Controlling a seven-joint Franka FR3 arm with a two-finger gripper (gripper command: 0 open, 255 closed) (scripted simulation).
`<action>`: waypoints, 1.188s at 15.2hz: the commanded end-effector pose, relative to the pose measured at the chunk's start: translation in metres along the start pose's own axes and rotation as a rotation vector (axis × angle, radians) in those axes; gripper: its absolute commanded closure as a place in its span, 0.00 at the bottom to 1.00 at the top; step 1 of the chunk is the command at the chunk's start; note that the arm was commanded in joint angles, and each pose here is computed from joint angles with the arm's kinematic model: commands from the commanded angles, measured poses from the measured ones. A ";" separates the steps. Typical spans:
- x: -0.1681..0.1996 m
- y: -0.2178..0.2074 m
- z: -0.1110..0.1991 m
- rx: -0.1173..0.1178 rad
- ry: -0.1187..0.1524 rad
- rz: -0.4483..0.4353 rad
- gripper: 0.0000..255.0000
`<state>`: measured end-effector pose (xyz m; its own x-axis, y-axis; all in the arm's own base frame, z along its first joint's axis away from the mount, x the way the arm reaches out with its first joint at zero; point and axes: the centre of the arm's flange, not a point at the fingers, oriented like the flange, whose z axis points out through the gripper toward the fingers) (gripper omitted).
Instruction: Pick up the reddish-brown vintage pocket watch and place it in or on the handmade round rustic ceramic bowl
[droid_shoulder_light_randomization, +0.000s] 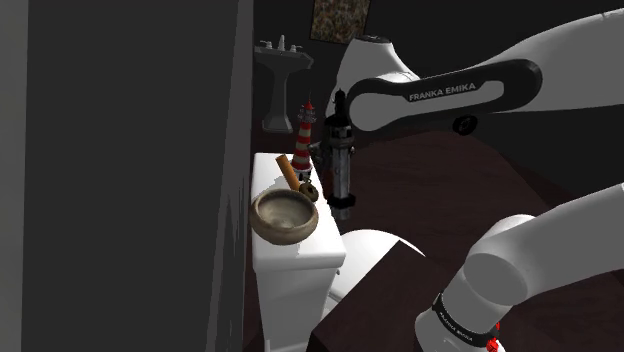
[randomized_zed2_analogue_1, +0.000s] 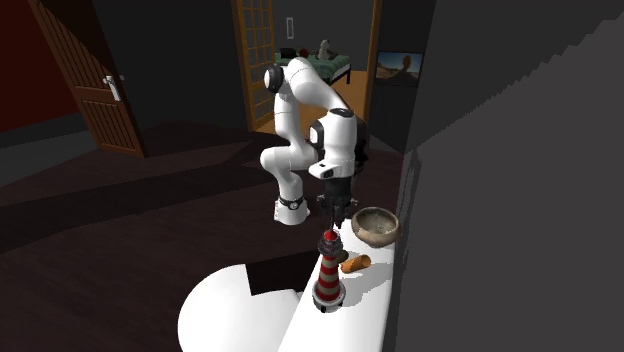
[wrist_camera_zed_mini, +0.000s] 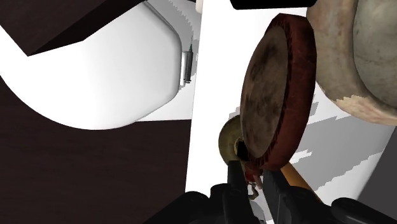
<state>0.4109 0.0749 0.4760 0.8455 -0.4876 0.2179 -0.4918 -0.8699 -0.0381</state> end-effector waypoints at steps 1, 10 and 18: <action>0.003 0.001 -0.011 0.000 0.000 0.000 1.00; 0.014 -0.001 -0.057 0.000 0.000 0.000 1.00; -0.014 -0.060 -0.078 0.000 0.000 0.000 1.00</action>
<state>0.4140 0.1250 0.5497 0.8464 -0.4862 0.2175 -0.4905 -0.8706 -0.0373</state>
